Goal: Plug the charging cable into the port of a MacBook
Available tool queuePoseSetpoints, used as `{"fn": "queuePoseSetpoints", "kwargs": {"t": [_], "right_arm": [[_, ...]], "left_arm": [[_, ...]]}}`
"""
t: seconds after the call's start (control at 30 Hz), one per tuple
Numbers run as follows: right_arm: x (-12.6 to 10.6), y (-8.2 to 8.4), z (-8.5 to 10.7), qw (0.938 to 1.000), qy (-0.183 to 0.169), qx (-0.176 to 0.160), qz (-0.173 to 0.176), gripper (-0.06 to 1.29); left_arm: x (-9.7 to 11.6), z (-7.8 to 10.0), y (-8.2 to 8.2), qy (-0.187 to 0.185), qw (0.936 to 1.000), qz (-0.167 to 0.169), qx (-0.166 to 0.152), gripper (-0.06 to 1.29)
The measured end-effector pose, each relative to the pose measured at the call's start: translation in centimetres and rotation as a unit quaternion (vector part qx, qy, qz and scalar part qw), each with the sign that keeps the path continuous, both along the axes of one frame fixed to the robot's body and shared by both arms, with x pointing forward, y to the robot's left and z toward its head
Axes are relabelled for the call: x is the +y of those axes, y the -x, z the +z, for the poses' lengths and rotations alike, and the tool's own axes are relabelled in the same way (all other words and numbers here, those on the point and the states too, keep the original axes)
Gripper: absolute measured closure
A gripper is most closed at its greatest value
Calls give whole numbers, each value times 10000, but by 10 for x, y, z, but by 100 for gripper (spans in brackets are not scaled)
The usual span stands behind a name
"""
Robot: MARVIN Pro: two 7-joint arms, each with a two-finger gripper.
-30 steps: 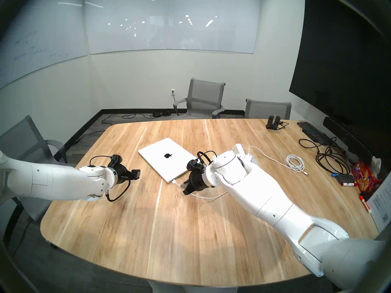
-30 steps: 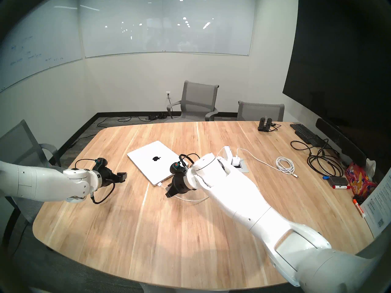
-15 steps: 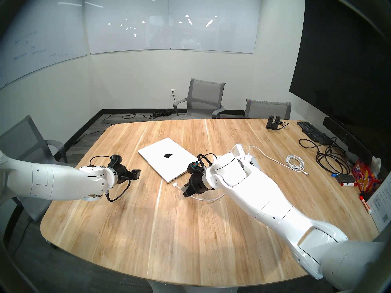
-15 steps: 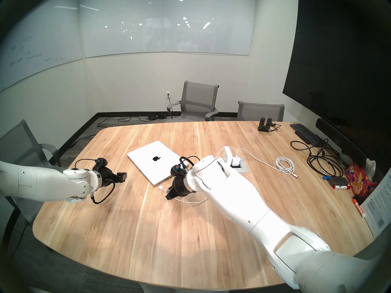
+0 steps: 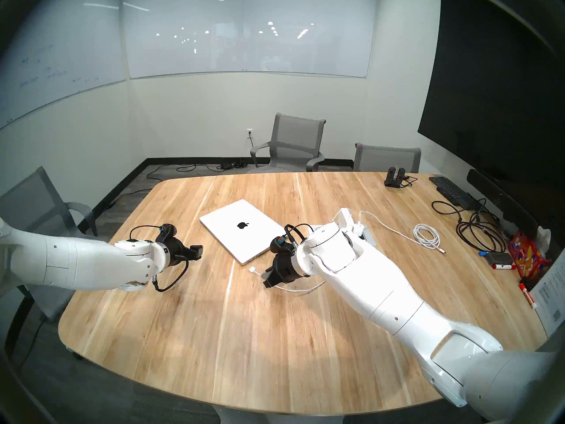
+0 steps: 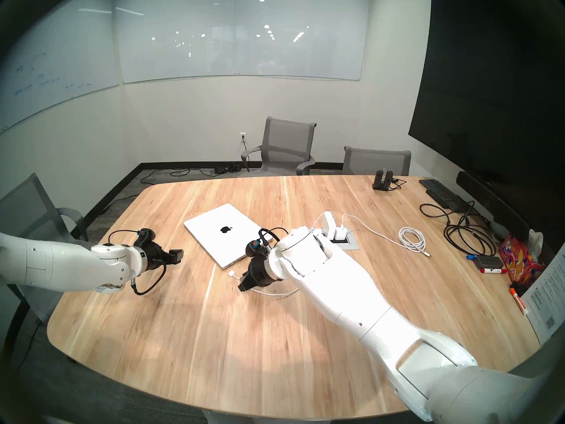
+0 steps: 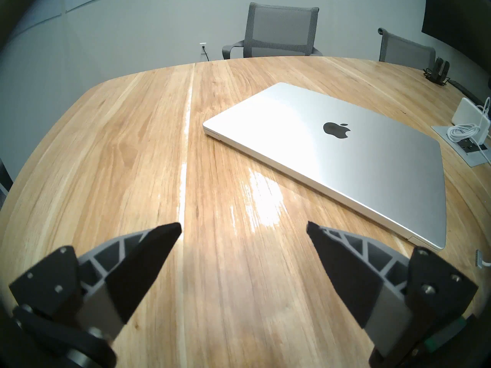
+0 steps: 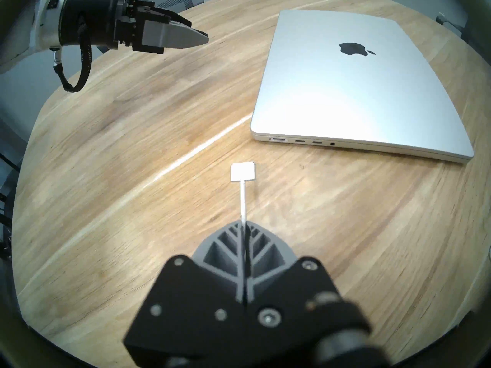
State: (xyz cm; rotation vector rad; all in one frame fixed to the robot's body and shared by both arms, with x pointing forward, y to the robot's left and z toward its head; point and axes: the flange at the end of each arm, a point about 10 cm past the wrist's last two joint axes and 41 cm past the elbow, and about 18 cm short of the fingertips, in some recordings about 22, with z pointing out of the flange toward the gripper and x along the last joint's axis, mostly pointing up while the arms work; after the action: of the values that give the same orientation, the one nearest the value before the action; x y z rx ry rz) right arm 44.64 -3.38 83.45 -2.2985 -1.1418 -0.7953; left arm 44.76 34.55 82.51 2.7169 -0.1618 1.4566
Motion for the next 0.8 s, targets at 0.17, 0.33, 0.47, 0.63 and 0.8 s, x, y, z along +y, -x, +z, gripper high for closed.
{"fn": "queuePoseSetpoints", "kwargs": {"t": [0.17,0.33,0.47,0.63,0.8], "right_arm": [[0,0,1,10000,-49,23,10,125],[-1,0,-1,10000,-65,60,6,125],[-3,-1,-4,9999,-59,95,-7,125],[-4,-2,-7,9999,-47,131,-28,125],[-5,-4,-10,9998,-43,167,-45,125]], "left_arm": [[0,0,0,0,10000,0,0,-3],[0,0,0,0,10000,0,0,-3],[0,0,0,0,10000,0,0,-3],[0,0,0,0,10000,0,0,-3],[0,0,0,0,10000,0,0,-3]]}}
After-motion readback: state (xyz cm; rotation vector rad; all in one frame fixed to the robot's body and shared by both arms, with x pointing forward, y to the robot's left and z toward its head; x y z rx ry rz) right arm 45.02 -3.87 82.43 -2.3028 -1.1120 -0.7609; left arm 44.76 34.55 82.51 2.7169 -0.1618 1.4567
